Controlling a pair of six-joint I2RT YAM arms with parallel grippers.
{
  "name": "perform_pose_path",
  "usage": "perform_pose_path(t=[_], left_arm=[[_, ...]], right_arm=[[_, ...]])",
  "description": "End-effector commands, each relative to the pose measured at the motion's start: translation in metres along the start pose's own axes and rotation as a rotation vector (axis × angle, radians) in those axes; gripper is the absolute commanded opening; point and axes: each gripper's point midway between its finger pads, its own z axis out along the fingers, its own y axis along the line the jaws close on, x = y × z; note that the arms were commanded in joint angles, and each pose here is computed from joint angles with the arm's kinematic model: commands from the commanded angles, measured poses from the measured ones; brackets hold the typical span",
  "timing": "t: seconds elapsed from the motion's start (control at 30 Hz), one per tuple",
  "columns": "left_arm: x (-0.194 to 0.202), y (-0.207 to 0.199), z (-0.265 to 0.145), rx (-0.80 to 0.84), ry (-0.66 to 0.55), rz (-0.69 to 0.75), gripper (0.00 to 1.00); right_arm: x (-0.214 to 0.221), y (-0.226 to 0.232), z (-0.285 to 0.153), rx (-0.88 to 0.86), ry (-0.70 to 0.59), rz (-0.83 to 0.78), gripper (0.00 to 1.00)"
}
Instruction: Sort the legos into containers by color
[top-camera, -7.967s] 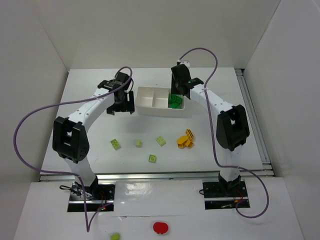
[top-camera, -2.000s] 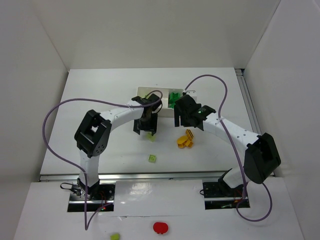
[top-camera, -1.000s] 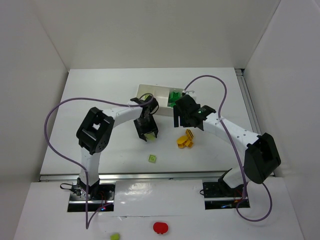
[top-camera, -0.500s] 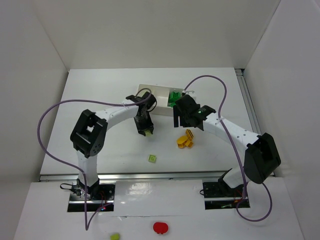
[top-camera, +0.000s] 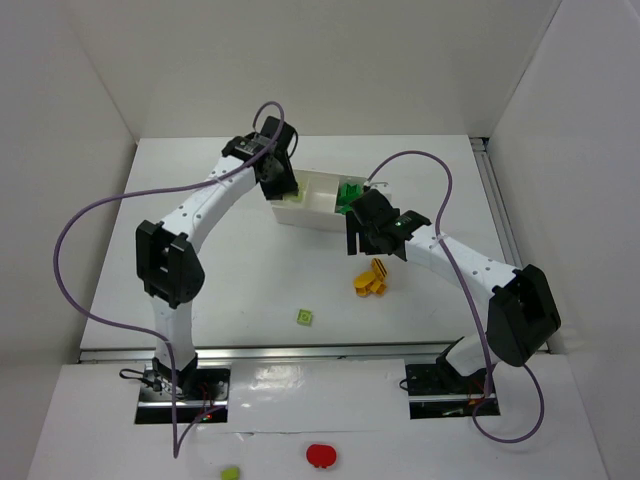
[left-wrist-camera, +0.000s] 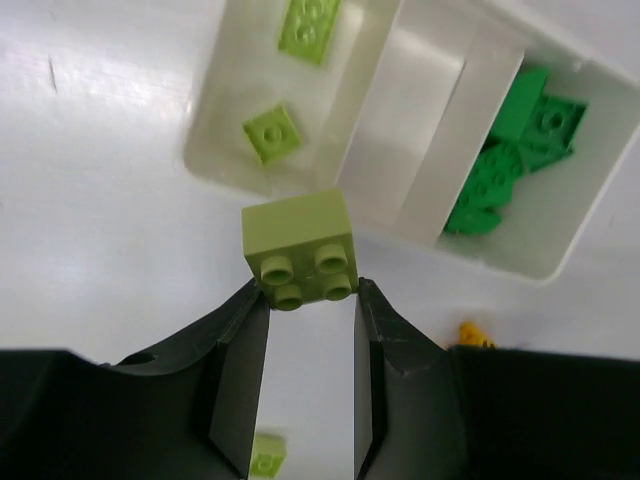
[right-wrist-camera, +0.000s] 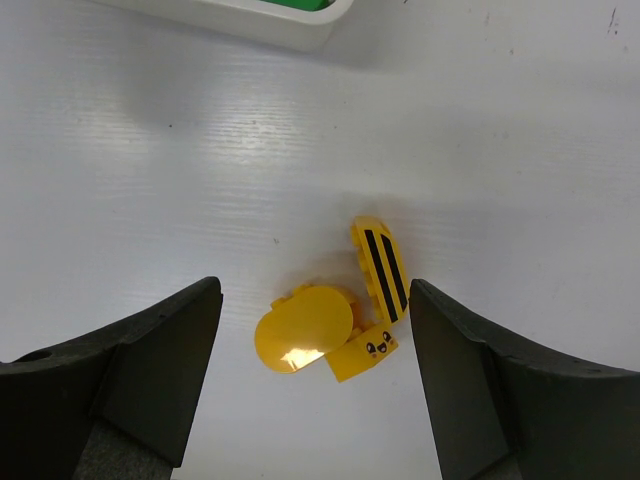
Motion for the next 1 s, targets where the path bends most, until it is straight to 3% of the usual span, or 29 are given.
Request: perform_pose_path(t=[0.0, 0.07, 0.1, 0.2, 0.23, 0.33, 0.43, 0.47, 0.57, 0.63, 0.83, 0.97], left_arm=[[-0.025, 0.001, 0.026, -0.028, -0.014, 0.044, 0.14], [-0.036, -0.002, 0.038, -0.024, -0.028, 0.044, 0.15], [-0.043, -0.002, 0.051, -0.03, -0.031, 0.044, 0.23], [-0.058, -0.007, 0.063, -0.003, -0.047, 0.048, 0.62], [-0.056, -0.006, 0.071, -0.01, -0.038, 0.065, 0.84], [-0.063, -0.013, 0.06, 0.029, -0.061, 0.102, 0.87], [-0.052, -0.015, 0.049, 0.047, -0.068, 0.162, 0.82], [-0.046, -0.023, 0.027, 0.065, -0.09, 0.202, 0.79], [-0.002, -0.017, 0.021, 0.056, -0.029, 0.31, 0.77], [0.05, -0.009, 0.007, 0.066, 0.053, 0.398, 0.77], [0.182, 0.013, -0.017, 0.132, 0.256, 0.594, 0.91], [0.237, 0.024, -0.015, 0.13, 0.365, 0.651, 0.94]], right_arm=[[-0.012, -0.002, -0.007, 0.006, -0.04, 0.018, 0.83], [-0.011, -0.005, -0.007, 0.019, -0.037, 0.015, 0.83], [-0.011, -0.005, -0.007, 0.019, -0.037, 0.015, 0.83], [-0.012, -0.007, -0.01, 0.027, -0.042, 0.024, 0.83], [-0.01, -0.009, -0.01, 0.031, -0.034, 0.021, 0.83], [-0.009, -0.012, -0.01, 0.045, -0.03, 0.017, 0.83], [-0.01, -0.012, -0.013, 0.041, -0.038, 0.021, 0.83], [-0.01, -0.012, -0.013, 0.041, -0.038, 0.021, 0.83], [-0.009, -0.01, -0.008, 0.048, -0.025, 0.015, 0.83], [-0.011, -0.007, -0.007, 0.034, -0.029, 0.019, 0.83], [-0.01, -0.005, -0.001, 0.024, -0.02, 0.015, 0.83], [-0.009, -0.008, 0.002, 0.046, -0.018, 0.021, 0.83]])
